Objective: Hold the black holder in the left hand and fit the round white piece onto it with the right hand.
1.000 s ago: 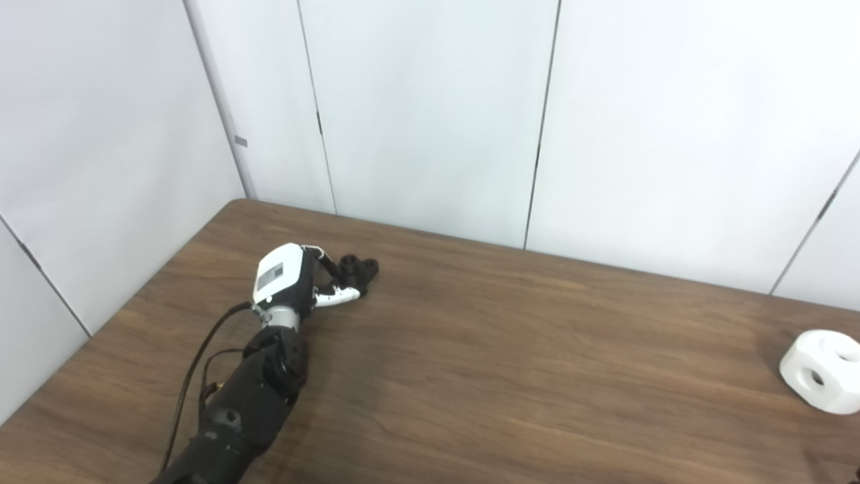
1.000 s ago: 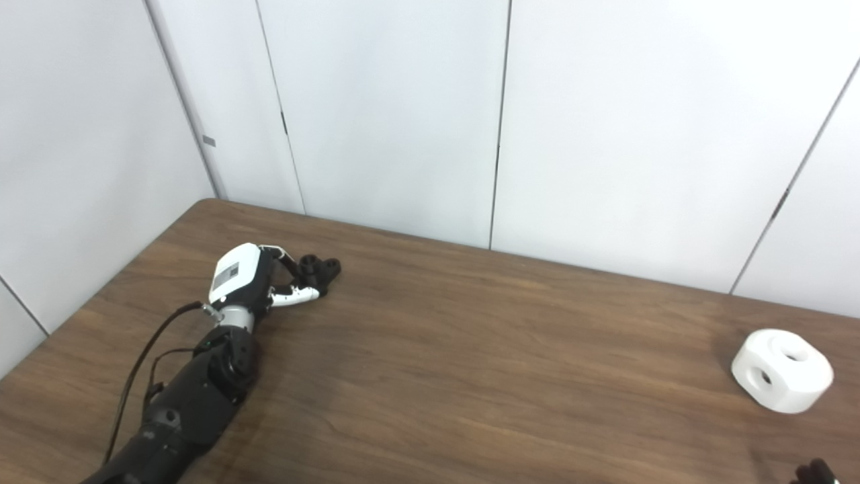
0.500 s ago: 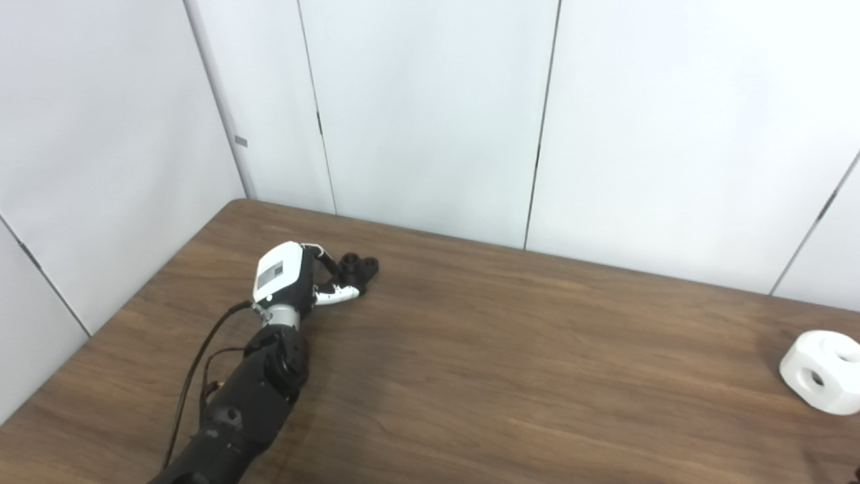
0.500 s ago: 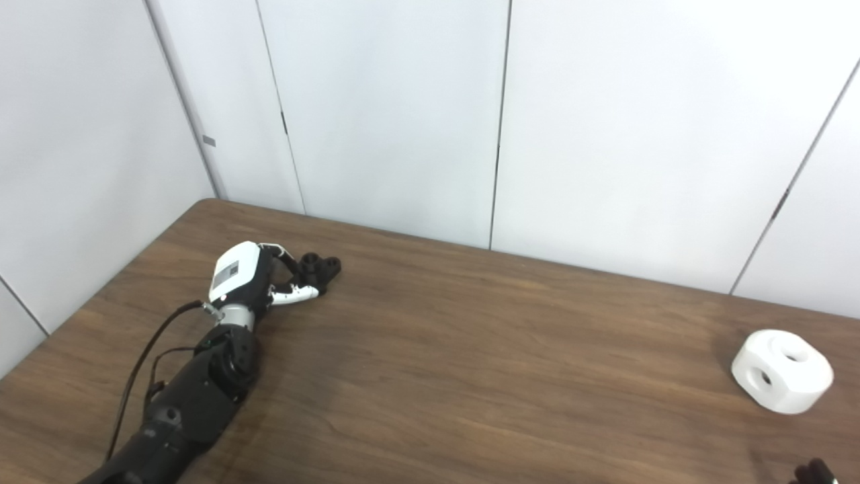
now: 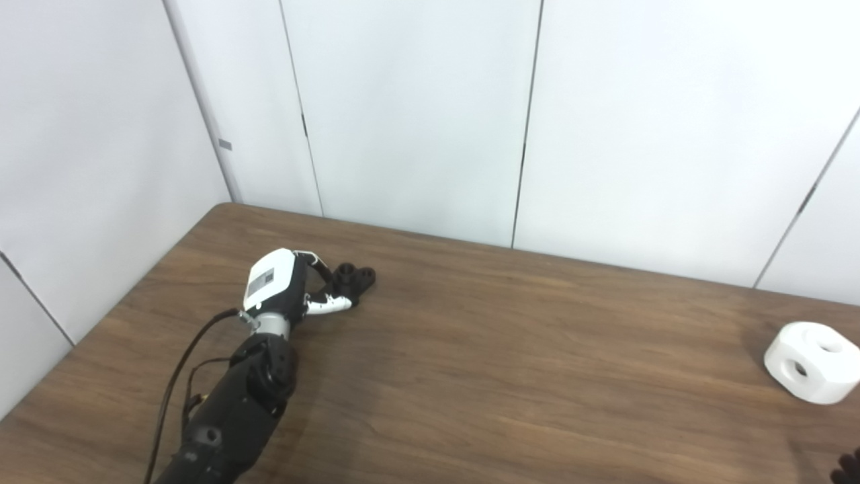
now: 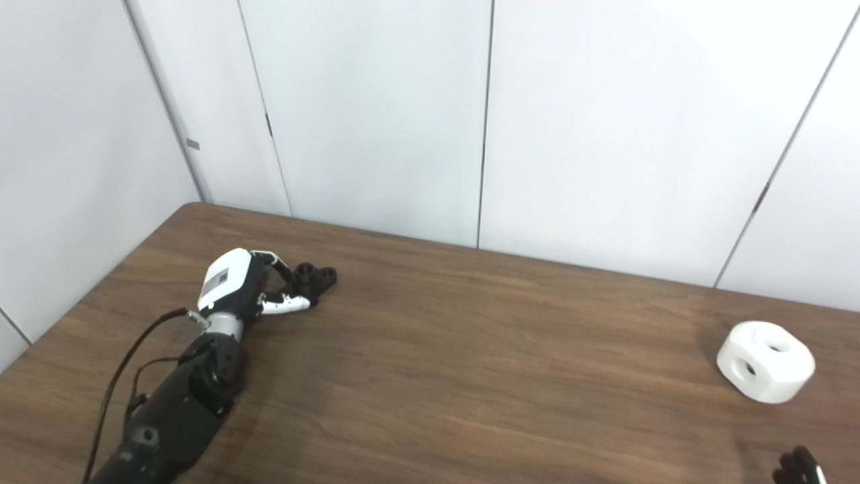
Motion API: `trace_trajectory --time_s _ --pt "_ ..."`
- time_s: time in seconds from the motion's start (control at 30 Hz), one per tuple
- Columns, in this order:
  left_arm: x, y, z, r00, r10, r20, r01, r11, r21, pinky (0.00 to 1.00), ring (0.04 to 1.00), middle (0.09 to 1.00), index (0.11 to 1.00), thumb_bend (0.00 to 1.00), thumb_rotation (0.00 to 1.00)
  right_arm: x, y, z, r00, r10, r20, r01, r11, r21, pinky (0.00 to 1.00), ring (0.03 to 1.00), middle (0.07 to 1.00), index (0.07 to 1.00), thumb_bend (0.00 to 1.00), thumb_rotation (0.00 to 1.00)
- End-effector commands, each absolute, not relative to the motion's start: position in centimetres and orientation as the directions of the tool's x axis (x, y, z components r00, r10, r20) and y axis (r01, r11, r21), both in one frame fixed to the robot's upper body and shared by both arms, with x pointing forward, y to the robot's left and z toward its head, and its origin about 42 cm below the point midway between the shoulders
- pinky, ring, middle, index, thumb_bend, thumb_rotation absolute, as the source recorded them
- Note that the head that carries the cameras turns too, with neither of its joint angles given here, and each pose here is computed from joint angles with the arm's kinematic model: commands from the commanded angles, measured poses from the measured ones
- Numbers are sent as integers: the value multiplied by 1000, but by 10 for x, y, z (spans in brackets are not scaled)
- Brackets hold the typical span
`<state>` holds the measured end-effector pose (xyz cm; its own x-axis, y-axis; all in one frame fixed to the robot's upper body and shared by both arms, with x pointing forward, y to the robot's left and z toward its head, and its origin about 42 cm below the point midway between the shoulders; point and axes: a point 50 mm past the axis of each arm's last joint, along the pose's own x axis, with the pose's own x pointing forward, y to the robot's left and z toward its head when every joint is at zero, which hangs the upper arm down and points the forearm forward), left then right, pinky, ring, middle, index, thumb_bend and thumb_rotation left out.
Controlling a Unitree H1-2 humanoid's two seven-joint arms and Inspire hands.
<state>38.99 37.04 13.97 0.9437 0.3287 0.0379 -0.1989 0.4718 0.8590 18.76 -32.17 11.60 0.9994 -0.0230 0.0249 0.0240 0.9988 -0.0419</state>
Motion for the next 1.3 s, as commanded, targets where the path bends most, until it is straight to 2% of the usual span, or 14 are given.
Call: trace_trajectory --time_s 0.0,0.13,0.4,0.6,0.63,0.7,0.87,0.97,1.17,1.27 --pt "389 363 140 961 276 -3 -146 517 843 775 852 762 485 521 45 185 -320 116 1000 -24 -3 23 999 -44 1000 1000 1000 1000 694 1000" --pt "383 351 142 969 241 -44 -103 561 821 789 881 787 485 522 53 185 -317 118 1000 -29 -1 29 998 -48 1000 1000 1000 1000 697 992" --pt "364 312 141 996 71 -59 7 574 819 803 857 771 486 519 49 187 -311 119 999 -46 2 46 996 -73 1000 1000 989 987 727 975" --pt "347 279 142 997 -51 -65 83 558 826 779 840 771 486 521 50 187 -305 121 999 -54 -3 53 995 -86 1000 998 981 974 750 954" --pt "345 276 143 996 -65 -62 88 553 829 812 840 772 486 521 50 186 -304 121 998 -55 -4 54 995 -88 1000 997 979 971 752 952" --pt "338 263 145 993 -98 -65 109 547 830 873 863 776 486 520 52 185 -302 123 999 -54 -5 53 995 -88 1000 998 979 970 754 949" --pt "325 244 146 980 -184 -77 167 548 819 820 896 794 486 520 51 183 -296 127 999 -48 1 48 996 -81 1000 995 976 967 755 931" --pt "318 236 146 967 -238 -86 205 542 815 781 873 785 486 521 49 182 -291 128 999 -40 9 40 994 -98 986 984 969 966 745 941" --pt "301 216 145 935 -331 -126 292 520 803 824 902 805 487 521 54 182 -281 132 999 -36 15 37 994 -107 986 971 963 963 728 943" --pt "293 207 144 920 -374 -118 310 509 803 795 896 800 487 522 53 182 -276 135 999 -34 20 36 993 -116 984 976 963 963 716 957"
